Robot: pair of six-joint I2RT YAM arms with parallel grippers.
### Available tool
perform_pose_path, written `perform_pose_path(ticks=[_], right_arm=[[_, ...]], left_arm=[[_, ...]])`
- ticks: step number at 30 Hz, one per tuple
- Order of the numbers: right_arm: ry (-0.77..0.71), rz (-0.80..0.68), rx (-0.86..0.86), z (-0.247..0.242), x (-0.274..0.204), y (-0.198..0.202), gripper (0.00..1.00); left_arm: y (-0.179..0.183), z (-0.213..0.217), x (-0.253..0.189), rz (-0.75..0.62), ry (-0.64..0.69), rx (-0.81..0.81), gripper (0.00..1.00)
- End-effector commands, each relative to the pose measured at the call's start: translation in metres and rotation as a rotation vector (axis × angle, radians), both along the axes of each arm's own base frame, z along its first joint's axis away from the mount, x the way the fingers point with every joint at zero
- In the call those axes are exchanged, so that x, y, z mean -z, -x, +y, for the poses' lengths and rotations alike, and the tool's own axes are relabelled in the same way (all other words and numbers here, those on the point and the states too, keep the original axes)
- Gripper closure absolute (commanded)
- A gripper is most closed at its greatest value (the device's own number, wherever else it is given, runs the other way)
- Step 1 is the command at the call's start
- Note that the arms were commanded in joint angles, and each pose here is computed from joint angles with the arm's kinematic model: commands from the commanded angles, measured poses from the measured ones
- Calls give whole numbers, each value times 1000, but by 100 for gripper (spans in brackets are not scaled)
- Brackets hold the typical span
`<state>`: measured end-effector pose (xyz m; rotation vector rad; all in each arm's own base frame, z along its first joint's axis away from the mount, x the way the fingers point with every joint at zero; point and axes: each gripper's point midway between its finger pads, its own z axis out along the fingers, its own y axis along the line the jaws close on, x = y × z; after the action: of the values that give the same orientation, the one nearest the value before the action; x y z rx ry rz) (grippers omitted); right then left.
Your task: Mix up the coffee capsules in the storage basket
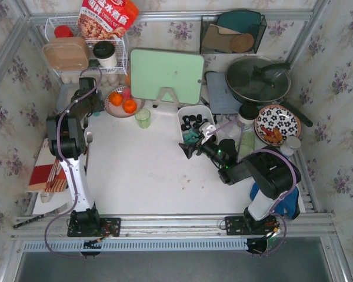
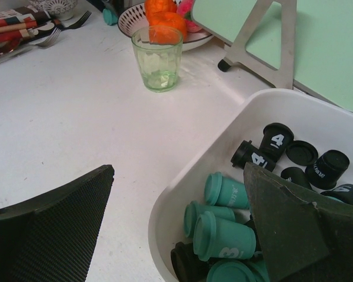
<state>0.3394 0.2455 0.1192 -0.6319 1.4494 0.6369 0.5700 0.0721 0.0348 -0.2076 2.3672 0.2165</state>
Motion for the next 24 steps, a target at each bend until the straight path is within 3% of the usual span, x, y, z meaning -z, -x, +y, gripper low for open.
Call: perform_pose_path(ticks=[1, 6, 10, 16, 24], right_arm=[[-8, -43, -23, 3, -9, 2, 0], [-12, -42, -22, 3, -10, 1, 0], [-18, -40, -22, 3, -10, 1, 0], [-29, -41, -20, 3, -13, 2, 0], [-45, -47, -1, 0, -19, 2, 0]], left_arm=[[7, -11, 12, 95, 45, 73, 47], [15, -15, 18, 130, 66, 85, 68], [24, -18, 15, 123, 76, 88, 70], [39, -22, 3, 96, 91, 80, 81], [61, -41, -61, -73, 161, 54, 83]])
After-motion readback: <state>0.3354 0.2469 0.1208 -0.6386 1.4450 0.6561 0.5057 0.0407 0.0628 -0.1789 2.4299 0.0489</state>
